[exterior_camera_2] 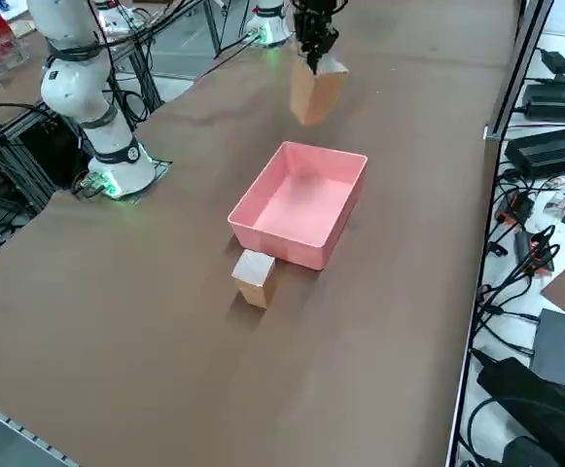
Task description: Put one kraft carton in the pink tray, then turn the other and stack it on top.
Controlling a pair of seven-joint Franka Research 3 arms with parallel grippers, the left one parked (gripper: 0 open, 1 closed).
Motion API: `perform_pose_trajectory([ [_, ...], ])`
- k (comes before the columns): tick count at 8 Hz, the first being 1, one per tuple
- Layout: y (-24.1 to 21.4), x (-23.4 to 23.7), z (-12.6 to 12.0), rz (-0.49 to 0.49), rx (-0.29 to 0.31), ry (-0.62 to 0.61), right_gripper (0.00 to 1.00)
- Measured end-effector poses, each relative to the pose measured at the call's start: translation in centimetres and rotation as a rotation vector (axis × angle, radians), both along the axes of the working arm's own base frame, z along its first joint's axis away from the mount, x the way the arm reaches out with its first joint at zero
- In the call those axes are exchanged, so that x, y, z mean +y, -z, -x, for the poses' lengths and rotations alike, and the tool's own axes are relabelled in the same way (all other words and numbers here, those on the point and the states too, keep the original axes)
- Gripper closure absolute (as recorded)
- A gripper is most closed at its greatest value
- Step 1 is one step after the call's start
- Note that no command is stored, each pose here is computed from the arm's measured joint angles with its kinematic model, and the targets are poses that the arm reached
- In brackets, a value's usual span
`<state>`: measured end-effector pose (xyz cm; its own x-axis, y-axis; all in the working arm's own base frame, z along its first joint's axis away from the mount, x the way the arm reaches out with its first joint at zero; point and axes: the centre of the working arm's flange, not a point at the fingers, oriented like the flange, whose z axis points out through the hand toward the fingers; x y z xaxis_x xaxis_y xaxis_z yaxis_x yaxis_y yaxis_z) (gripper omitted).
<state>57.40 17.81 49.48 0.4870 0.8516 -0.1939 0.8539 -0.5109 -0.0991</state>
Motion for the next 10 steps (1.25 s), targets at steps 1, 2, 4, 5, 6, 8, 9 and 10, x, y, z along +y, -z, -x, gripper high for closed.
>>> perform_pose_trajectory([
  [1,0.6,-2.8,0.1,-0.022,0.017,-0.069,0.98],
  [2,1.3,-5.8,0.3,-0.051,0.005,-0.136,0.98],
  [4,4.6,-12.7,1.5,-0.103,-0.077,-0.252,0.98],
  [5,6.9,-15.6,2.7,-0.118,-0.12,-0.313,0.98],
  [6,9.2,-17.4,3.9,-0.128,-0.155,-0.364,0.98],
  [8,11.7,-17.4,4.9,-0.131,-0.222,-0.422,0.98],
  [9,12.2,-16.9,5.0,-0.126,-0.259,-0.453,0.98],
  [10,13.0,-16.6,5.3,-0.121,-0.29,-0.481,0.98],
])
